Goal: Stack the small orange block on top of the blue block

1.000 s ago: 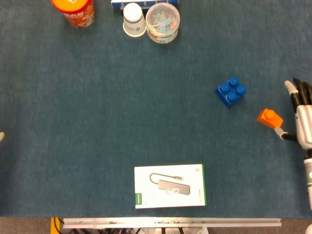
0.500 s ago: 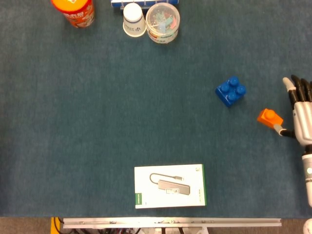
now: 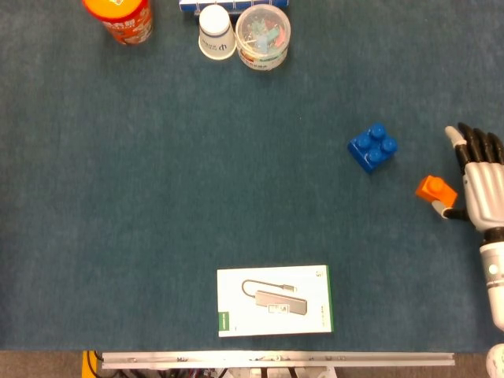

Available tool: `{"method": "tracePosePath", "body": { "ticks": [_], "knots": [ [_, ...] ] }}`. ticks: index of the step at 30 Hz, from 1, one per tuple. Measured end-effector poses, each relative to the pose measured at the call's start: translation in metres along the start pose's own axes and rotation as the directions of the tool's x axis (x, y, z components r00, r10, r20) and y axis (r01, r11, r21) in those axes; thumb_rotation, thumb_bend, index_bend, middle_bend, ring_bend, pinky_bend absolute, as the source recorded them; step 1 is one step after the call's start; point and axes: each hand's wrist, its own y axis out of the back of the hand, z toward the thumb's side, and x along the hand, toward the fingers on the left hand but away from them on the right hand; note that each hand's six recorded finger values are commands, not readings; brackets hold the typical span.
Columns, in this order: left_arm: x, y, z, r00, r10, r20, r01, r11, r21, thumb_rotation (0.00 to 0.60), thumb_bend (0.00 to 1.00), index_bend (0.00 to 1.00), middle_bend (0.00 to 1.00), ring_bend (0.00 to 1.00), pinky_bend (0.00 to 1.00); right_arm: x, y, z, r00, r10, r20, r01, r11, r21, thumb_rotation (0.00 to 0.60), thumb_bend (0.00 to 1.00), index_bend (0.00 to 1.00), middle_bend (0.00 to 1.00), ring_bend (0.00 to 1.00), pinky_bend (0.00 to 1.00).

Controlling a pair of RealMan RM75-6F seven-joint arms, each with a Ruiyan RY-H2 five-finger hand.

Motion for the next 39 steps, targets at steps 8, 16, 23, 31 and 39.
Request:
{"method": "tracePosePath", "body": {
  "ticks": [8, 16, 23, 31, 39],
  "knots": [
    [0.000, -0.001, -0.001, 1.000, -0.010, -0.009, 0.010, 1.000, 0.006, 0.600, 0.12, 0.47, 0.46, 0.34, 0.51, -0.008, -0.004, -0.001, 1.000, 0.015, 0.006, -0.015, 1.000, -0.002, 0.600, 0.07, 0.01, 0.05, 0.00, 0.06],
    [0.000, -0.001, -0.001, 1.000, -0.012, -0.013, 0.012, 1.000, 0.000, 0.600, 0.12, 0.47, 0.46, 0.34, 0.51, -0.013, -0.002, -0.013, 0.999, 0.013, 0.050, -0.014, 1.000, 0.005, 0.600, 0.07, 0.01, 0.05, 0.00, 0.06],
    [0.001, 0.000, -0.001, 1.000, -0.008, -0.015, 0.008, 1.000, -0.008, 0.600, 0.12, 0.47, 0.46, 0.34, 0.51, -0.015, 0.002, -0.028, 0.996, 0.006, 0.090, -0.010, 0.999, 0.042, 0.600, 0.07, 0.01, 0.05, 0.00, 0.06],
    [0.001, 0.000, -0.001, 1.000, -0.007, -0.016, 0.007, 1.000, -0.006, 0.600, 0.12, 0.47, 0.46, 0.34, 0.51, -0.017, 0.015, -0.043, 0.991, -0.031, 0.130, 0.024, 0.998, 0.060, 0.600, 0.08, 0.01, 0.05, 0.00, 0.06],
    [0.001, 0.000, -0.001, 1.000, -0.006, -0.015, 0.006, 1.000, -0.004, 0.600, 0.12, 0.47, 0.46, 0.34, 0.51, -0.007, 0.026, -0.041, 0.996, 0.022, 0.087, -0.029, 0.997, 0.069, 0.600, 0.08, 0.17, 0.05, 0.00, 0.06]
  ]
}}
